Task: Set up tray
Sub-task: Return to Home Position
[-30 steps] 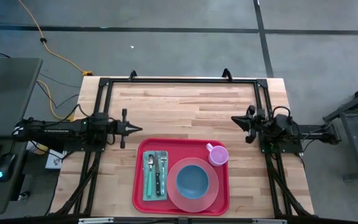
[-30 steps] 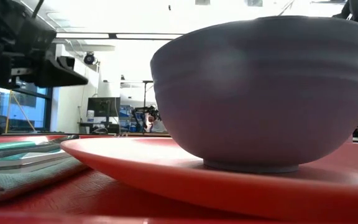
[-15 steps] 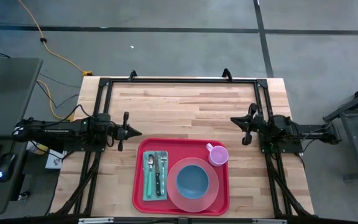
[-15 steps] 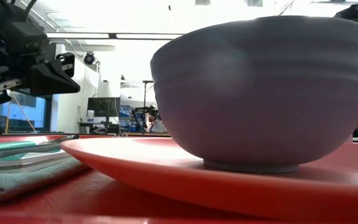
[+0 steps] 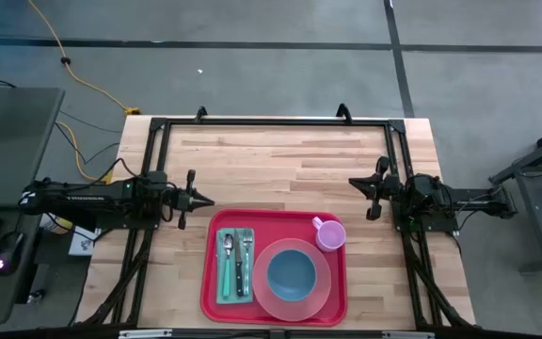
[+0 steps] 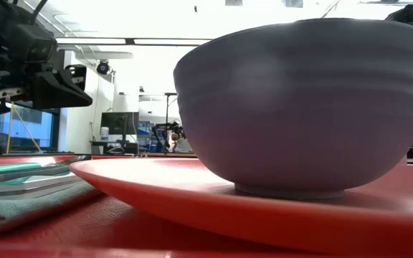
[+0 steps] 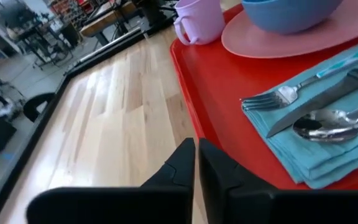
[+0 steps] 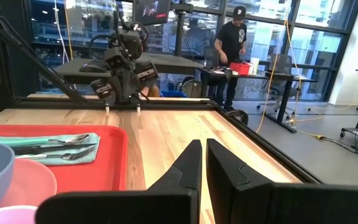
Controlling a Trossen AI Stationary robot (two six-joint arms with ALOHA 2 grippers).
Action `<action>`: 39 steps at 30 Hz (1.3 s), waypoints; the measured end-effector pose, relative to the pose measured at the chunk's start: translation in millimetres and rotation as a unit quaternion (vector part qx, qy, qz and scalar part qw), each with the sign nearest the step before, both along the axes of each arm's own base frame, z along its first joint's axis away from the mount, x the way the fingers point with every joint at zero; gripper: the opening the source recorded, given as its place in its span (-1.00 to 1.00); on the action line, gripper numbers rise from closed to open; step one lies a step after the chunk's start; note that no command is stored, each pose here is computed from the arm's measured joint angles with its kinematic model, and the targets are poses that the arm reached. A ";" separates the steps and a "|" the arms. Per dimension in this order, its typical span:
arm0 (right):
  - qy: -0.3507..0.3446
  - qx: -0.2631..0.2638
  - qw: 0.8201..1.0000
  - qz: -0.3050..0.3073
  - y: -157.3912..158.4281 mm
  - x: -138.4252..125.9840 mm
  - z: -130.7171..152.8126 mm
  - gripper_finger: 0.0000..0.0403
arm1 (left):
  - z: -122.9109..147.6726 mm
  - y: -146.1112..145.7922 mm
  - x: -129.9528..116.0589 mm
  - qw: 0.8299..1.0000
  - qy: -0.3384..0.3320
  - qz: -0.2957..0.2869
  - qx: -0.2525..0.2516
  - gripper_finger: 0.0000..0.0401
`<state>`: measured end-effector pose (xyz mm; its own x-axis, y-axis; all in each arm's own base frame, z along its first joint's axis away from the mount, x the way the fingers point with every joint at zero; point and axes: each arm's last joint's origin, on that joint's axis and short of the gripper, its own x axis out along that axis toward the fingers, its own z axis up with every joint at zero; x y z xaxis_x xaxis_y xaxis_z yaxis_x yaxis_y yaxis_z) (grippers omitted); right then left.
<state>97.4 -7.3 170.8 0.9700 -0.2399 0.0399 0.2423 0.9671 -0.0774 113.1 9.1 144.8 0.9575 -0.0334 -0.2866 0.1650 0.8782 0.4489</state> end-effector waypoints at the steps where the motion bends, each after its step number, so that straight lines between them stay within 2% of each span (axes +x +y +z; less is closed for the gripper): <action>1: 0.000 0.000 1.000 0.000 0.0 0.0 0.0 -1.00 | 0.0 0.0 0.0 1.000 0.000 0.002 -0.006 -0.73; 13: 0.000 0.000 1.000 0.000 0.0 0.0 -0.2 -1.00 | -0.6 1.9 -0.2 0.999 0.004 0.033 0.005 -0.62; 39: 0.001 0.000 1.000 0.000 0.0 0.1 -0.3 -1.00 | -0.6 2.0 -0.1 0.999 0.003 0.034 0.005 -0.67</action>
